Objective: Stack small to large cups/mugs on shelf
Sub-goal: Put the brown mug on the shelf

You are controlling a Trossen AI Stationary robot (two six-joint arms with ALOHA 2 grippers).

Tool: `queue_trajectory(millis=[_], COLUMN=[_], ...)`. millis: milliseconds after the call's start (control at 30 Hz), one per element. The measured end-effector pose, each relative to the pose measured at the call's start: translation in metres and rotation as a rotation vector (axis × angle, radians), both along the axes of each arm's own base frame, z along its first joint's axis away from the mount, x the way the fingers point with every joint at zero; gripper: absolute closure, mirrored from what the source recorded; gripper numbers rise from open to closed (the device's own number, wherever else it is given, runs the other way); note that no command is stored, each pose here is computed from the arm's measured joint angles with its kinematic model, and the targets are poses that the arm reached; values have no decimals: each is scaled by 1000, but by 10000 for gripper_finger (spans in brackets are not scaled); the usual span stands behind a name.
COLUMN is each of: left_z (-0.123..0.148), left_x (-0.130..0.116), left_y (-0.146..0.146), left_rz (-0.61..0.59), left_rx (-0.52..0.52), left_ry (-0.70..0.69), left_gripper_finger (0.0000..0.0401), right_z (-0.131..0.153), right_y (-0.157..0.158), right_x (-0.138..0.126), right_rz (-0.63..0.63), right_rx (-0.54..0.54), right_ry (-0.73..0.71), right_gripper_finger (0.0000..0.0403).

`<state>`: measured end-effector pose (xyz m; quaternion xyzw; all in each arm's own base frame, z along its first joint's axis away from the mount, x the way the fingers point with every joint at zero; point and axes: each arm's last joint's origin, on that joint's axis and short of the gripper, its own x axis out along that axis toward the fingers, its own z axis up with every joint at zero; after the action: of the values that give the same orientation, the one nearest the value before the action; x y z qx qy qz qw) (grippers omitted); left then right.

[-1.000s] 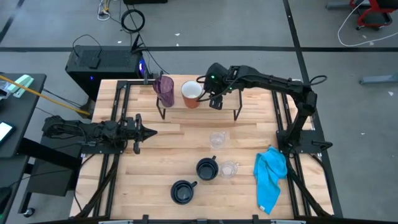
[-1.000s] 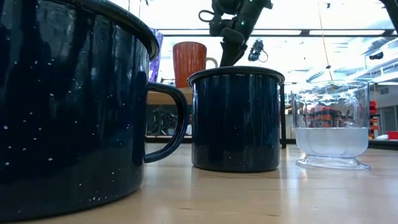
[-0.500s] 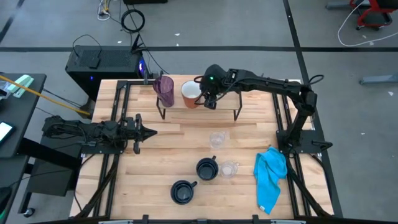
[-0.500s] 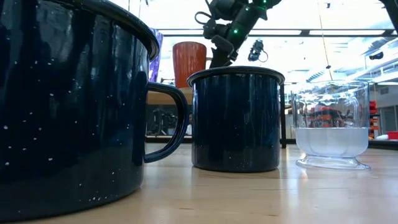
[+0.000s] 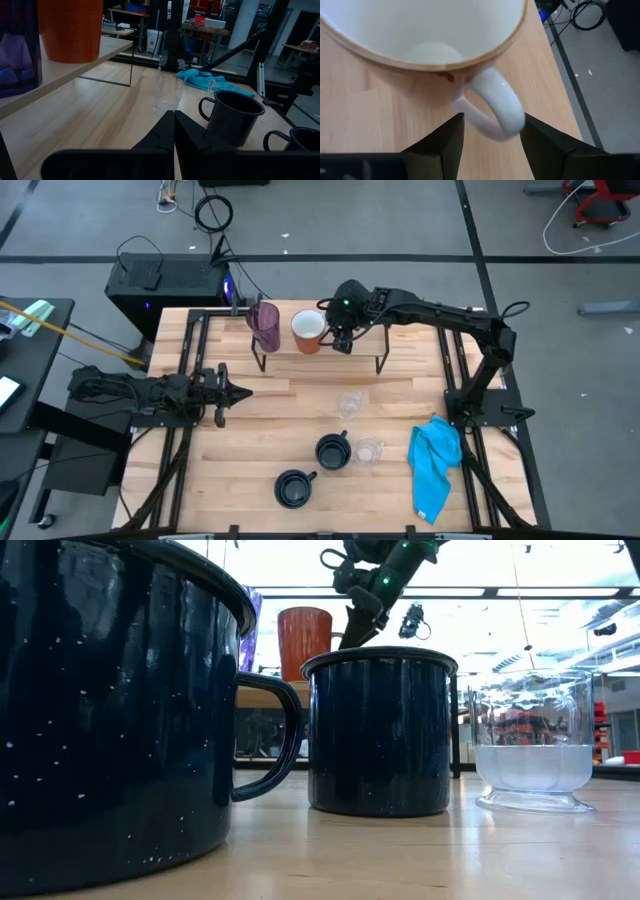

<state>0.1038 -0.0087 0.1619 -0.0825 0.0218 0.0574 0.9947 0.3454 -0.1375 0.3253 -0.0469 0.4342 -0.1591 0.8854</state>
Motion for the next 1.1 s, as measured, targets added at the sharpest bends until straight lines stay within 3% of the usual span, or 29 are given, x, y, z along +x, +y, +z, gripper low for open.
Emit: queue_trajectory(millis=[233,1100], left_z=[0,0], left_x=[0,0], left_y=[0,0], left_rz=[0,0], left_rx=[-1,0], left_ry=[0,0], left_gripper_finger=[382,386], right_z=[-4,2], right_y=[3,-22], right_x=[-8,-5], right_rz=[-7,-70], right_rx=[51,-30], right_ry=[82,-36], right_gripper_finger=[216,253])
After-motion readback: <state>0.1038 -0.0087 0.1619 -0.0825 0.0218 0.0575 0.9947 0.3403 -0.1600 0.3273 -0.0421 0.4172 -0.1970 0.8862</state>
